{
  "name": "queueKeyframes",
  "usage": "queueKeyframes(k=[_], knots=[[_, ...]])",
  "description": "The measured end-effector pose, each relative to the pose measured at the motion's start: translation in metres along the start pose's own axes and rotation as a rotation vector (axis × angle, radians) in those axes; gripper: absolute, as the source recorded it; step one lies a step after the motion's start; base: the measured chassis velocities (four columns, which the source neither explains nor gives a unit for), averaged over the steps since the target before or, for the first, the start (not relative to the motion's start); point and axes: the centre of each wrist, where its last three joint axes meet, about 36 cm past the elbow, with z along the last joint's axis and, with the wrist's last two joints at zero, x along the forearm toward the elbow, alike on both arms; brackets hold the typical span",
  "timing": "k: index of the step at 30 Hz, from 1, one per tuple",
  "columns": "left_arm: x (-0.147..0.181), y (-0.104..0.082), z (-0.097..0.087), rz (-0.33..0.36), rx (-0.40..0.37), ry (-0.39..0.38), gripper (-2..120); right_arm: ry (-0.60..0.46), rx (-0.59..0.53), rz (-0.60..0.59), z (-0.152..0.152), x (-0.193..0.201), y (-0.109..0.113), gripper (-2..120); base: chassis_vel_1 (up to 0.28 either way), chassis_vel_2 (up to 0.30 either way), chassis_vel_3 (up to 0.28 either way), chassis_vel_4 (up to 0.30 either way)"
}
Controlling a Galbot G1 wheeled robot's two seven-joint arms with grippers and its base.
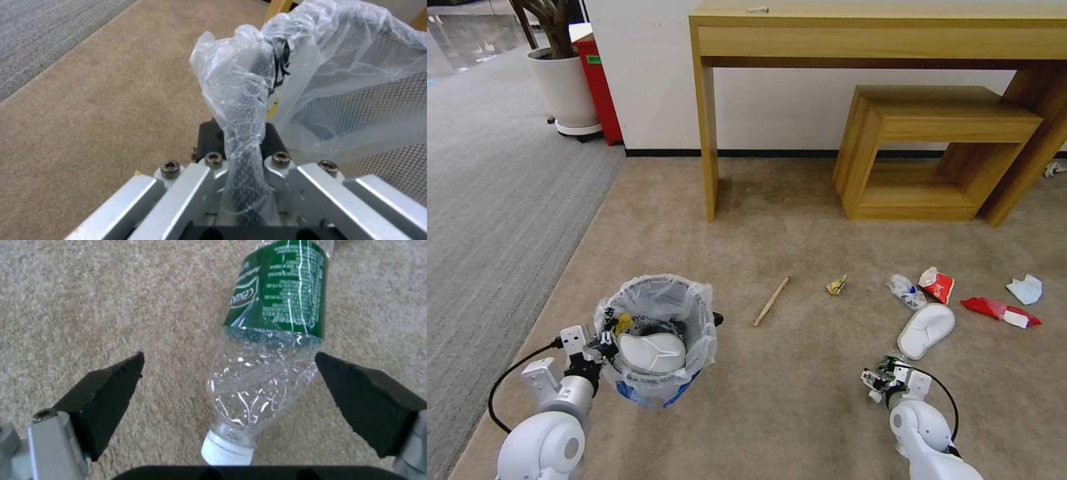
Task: Pick up the trash bin and place the garbage on the floor into it.
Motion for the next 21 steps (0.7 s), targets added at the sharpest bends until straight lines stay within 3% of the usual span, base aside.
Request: queueKeyframes(k=[21], knots=[[0.001,0.002,0.0,-0.005,-0.001,0.0,3,0.002,-0.005,0.021,-0.004,-0.019,0.002,97,0.0,0.0,0.0,0.0]])
